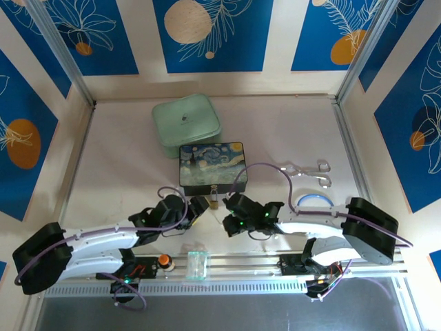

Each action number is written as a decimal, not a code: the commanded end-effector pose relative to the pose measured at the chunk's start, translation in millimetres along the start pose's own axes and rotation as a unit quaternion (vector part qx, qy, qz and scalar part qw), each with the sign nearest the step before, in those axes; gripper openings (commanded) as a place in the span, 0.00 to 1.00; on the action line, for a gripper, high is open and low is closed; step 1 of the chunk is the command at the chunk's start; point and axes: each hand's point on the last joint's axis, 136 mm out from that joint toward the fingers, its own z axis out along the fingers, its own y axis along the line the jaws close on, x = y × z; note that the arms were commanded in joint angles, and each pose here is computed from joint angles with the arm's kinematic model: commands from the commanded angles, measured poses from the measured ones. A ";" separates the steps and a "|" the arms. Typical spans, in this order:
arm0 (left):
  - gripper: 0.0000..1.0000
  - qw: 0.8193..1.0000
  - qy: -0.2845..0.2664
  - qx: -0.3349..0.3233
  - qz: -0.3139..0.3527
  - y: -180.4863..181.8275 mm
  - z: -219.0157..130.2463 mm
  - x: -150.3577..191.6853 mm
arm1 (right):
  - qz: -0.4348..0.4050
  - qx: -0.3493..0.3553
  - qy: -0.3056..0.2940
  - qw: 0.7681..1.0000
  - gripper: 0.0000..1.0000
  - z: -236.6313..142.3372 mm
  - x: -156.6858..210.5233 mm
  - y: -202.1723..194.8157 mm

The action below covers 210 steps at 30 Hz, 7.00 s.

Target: Unlock the padlock with the key

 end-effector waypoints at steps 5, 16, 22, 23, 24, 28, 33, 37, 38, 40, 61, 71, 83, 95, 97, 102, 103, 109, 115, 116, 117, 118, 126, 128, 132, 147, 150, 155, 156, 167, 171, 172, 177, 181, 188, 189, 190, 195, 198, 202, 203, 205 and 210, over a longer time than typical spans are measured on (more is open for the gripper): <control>0.77 0.984 -0.001 0.019 -0.176 -6.9 -1.6 6.5 | -0.017 -0.046 -0.062 0.997 0.02 -21.7 -30.8 24.3; 0.93 0.960 0.025 0.070 -0.270 -31.8 -0.5 10.7 | -0.041 -0.103 -0.136 0.985 0.02 -36.1 -78.2 63.0; 0.92 0.956 0.031 0.092 -0.276 -39.4 4.0 10.8 | -0.053 -0.131 -0.132 0.981 0.02 -28.0 -86.7 81.8; 0.89 0.956 0.024 0.096 -0.277 -39.6 2.5 8.0 | -0.052 -0.134 -0.131 0.981 0.02 -25.7 -85.6 83.0; 0.85 0.956 0.017 0.097 -0.277 -38.7 0.9 5.8 | -0.051 -0.137 -0.130 0.981 0.02 -24.8 -84.5 84.4; 0.63 0.954 -0.013 0.101 -0.281 -33.7 -7.8 -5.5 | -0.042 -0.136 -0.121 0.983 0.02 -19.4 -76.8 80.8; 0.50 0.957 -0.026 0.080 -0.279 -20.7 -11.5 -8.4 | -0.035 -0.132 -0.120 0.983 0.02 -20.9 -71.3 74.6; 0.44 0.956 -0.035 0.076 -0.282 -14.9 -11.4 -11.0 | -0.036 -0.133 -0.116 0.984 0.02 -20.4 -70.6 72.7; 0.44 0.956 -0.037 0.073 -0.280 -13.2 -11.1 -11.6 | -0.037 -0.133 -0.116 0.984 0.02 -20.7 -70.9 72.7; 0.38 0.957 -0.038 0.068 -0.278 -11.7 -11.0 -11.1 | -0.037 -0.134 -0.116 0.983 0.02 -21.4 -70.6 72.4; 0.00 0.966 -0.065 0.061 -0.243 -11.0 -15.4 -22.4 | -0.030 -0.147 -0.113 0.982 0.02 -22.6 -66.4 67.2; 0.00 0.984 -0.115 0.080 -0.111 -36.0 -28.9 -40.9 | 0.063 -0.183 -0.148 0.970 0.88 -41.8 -82.8 57.0; 0.00 0.947 -0.200 0.248 0.039 -111.2 -62.0 -61.7 | 0.134 -0.361 -0.202 0.901 0.82 -93.3 -131.7 88.6; 0.00 0.922 -0.216 0.316 0.058 -133.3 -81.9 -62.4 | 0.137 -0.435 -0.211 0.865 0.46 -101.5 -153.8 102.1; 0.00 0.924 -0.216 0.310 0.058 -131.8 -81.4 -62.3 | 0.140 -0.433 -0.222 0.862 0.45 -104.1 -155.2 99.3; 0.00 0.921 -0.224 0.314 0.056 -131.4 -85.4 -64.9 | 0.137 -0.440 -0.212 0.862 0.34 -104.3 -158.0 103.7; 0.00 0.921 -0.225 0.313 0.056 -131.7 -85.7 -65.2 | 0.140 -0.441 -0.210 0.861 0.32 -102.8 -158.1 104.0; 0.00 0.921 -0.226 0.312 0.057 -132.2 -85.3 -65.4 | 0.149 -0.448 -0.223 0.853 0.09 -103.8 -160.6 100.7; 0.00 0.923 -0.225 0.307 0.053 -128.3 -82.5 -65.7 | 0.149 -0.443 -0.221 0.856 0.00 -101.6 -159.7 100.9; 0.00 0.924 -0.226 0.305 0.052 -126.9 -82.4 -66.2 | 0.149 -0.442 -0.221 0.857 0.00 -101.3 -159.2 100.4; 0.00 0.923 -0.227 0.305 0.054 -126.4 -82.6 -66.2 | 0.149 -0.440 -0.220 0.858 0.00 -100.4 -158.4 99.5; 0.00 0.923 -0.229 0.305 0.058 -127.2 -83.6 -66.4 | 0.149 -0.436 -0.216 0.861 0.00 -99.0 -157.1 98.4; 0.35 0.944 -0.224 0.222 0.101 -112.1 -75.5 -65.7 | 0.123 -0.420 -0.151 0.886 0.00 -86.9 -139.6 99.9; 0.37 0.948 -0.208 0.210 0.115 -113.4 -70.7 -60.4 | 0.121 -0.425 -0.140 0.886 0.00 -85.1 -137.2 102.2; 0.38 0.959 -0.186 0.189 0.098 -101.2 -58.9 -56.2 | 0.117 -0.430 -0.140 0.884 0.00 -86.3 -137.4 104.0; 0.00 0.964 -0.149 0.189 0.116 -106.5 -59.2 -44.5 | 0.114 -0.441 -0.119 0.882 0.06 -83.5 -138.1 109.2; 0.00 0.960 -0.156 0.205 0.109 -109.9 -65.8 -46.4 | 0.126 -0.435 -0.125 0.883 0.37 -83.3 -139.3 103.9; 0.00 0.959 -0.188 0.208 0.049 -100.6 -75.1 -60.9 | 0.156 -0.433 -0.153 0.874 0.45 -88.9 -144.3 96.6; 0.00 0.957 -0.188 0.222 0.027 -98.9 -74.2 -61.7 | 0.161 -0.442 -0.156 0.869 0.43 -91.6 -146.4 98.2; 0.00 0.939 -0.212 0.270 0.005 -104.5 -83.4 -69.5 | 0.168 -0.458 -0.145 0.861 0.35 -86.0 -146.0 112.3; 0.00 0.936 -0.221 0.275 0.015 -109.8 -91.5 -71.2 | 0.183 -0.417 -0.159 0.876 0.36 -76.8 -142.3 94.7; 0.00 0.935 -0.221 0.278 0.014 -109.9 -92.3 -71.5 | 0.180 -0.414 -0.160 0.878 0.37 -77.8 -142.4 93.9; 0.00 0.935 -0.217 0.282 0.014 -111.7 -91.5 -70.0 | 0.166 -0.419 -0.148 0.880 0.37 -81.2 -143.3 103.5; 0.00 0.928 -0.211 0.305 0.035 -128.1 -95.8 -65.8 | 0.168 -0.447 -0.144 0.867 0.34 -83.7 -147.5 114.8; 0.00 0.929 -0.215 0.301 0.030 -126.5 -95.4 -67.3 | 0.164 -0.464 -0.149 0.858 0.25 -86.5 -148.5 122.6; 0.00 0.929 -0.215 0.301 0.030 -125.8 -95.1 -67.7 | 0.165 -0.464 -0.148 0.858 0.24 -86.3 -147.8 123.0; 0.00 0.928 -0.215 0.302 0.029 -125.4 -95.0 -67.5 | 0.165 -0.464 -0.148 0.858 0.23 -86.0 -147.6 122.7; 0.00 0.927 -0.217 0.306 0.024 -123.6 -95.4 -68.4 | 0.163 -0.465 -0.150 0.857 0.14 -85.4 -149.1 123.6; 0.00 0.927 -0.216 0.304 0.024 -123.0 -95.2 -68.2 | 0.165 -0.463 -0.151 0.858 0.06 -83.9 -148.8 122.1; 0.00 0.929 -0.216 0.301 0.021 -120.4 -94.3 -68.6 | 0.166 -0.460 -0.155 0.858 0.00 -84.2 -147.3 118.7; 0.00 0.929 -0.216 0.300 0.019 -119.2 -94.1 -68.6 | 0.165 -0.459 -0.156 0.859 0.00 -84.4 -146.9 118.3; 0.00 0.930 -0.217 0.296 0.018 -116.7 -93.2 -69.2 | 0.163 -0.454 -0.155 0.862 0.00 -84.4 -145.6 117.5; 0.28 0.934 -0.225 0.279 0.020 -112.6 -93.4 -72.0 | 0.164 -0.440 -0.153 0.870 0.00 -82.5 -143.9 112.2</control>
